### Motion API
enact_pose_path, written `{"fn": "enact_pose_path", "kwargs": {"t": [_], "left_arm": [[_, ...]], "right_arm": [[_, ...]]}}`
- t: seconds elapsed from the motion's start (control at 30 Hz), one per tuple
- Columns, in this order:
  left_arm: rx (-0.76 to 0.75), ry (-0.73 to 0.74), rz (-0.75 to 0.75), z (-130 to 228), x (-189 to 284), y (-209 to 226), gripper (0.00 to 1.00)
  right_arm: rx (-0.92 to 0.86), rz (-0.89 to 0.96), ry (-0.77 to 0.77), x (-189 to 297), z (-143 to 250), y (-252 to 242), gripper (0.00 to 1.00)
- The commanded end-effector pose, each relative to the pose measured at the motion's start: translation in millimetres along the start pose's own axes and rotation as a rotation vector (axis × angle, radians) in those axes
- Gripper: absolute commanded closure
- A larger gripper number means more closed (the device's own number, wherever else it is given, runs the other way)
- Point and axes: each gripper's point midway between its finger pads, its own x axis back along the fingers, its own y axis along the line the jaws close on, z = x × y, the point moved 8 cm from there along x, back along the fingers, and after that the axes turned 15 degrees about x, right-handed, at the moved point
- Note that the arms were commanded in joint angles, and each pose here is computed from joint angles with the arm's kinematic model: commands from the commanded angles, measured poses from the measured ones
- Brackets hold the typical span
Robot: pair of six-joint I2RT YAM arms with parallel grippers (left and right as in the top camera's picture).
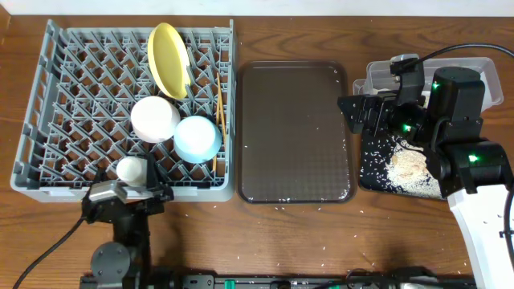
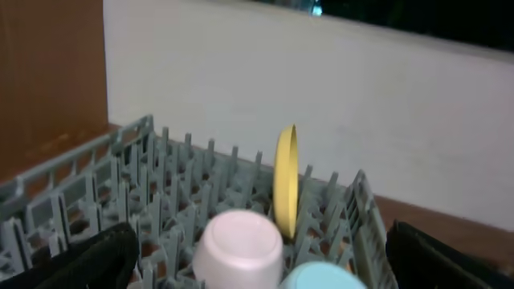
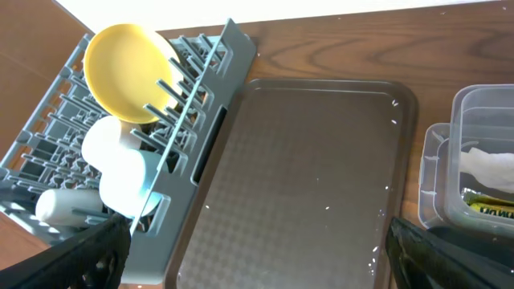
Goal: Sort waste into correct bins and load items into the dishwasher
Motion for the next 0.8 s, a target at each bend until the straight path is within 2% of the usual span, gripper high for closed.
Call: {"fn": "enact_pose_path", "kwargs": {"t": [0.0, 0.1, 0.23, 0.33, 0.77], "left_arm": [[0.001, 0.073, -0.028, 31.9, -8.5, 13.8, 0.01], [0.001, 0.108, -0.036, 58.0, -15.9, 24.4, 0.01], [0.002, 0.093, -0.029, 71.5, -21.0, 30.5, 0.01], [-0.008, 0.171, -0.068, 87.5, -19.8, 38.7, 0.01], [-0.007, 0.165, -0.066, 86.4, -20.1, 38.1, 0.01]], "right_arm": [[0.001, 0.004, -0.005, 1.3, -1.7, -0.4, 0.01], [0.001, 0.004, -0.005, 1.3, -1.7, -0.4, 0.01], [0.001, 0.004, -0.005, 1.3, -1.7, -0.4, 0.01], [0.001, 0.004, -0.005, 1.3, -1.7, -0.4, 0.01], [0.001, 0.004, -0.006, 1.4, -1.8, -0.3, 0.01]]}}
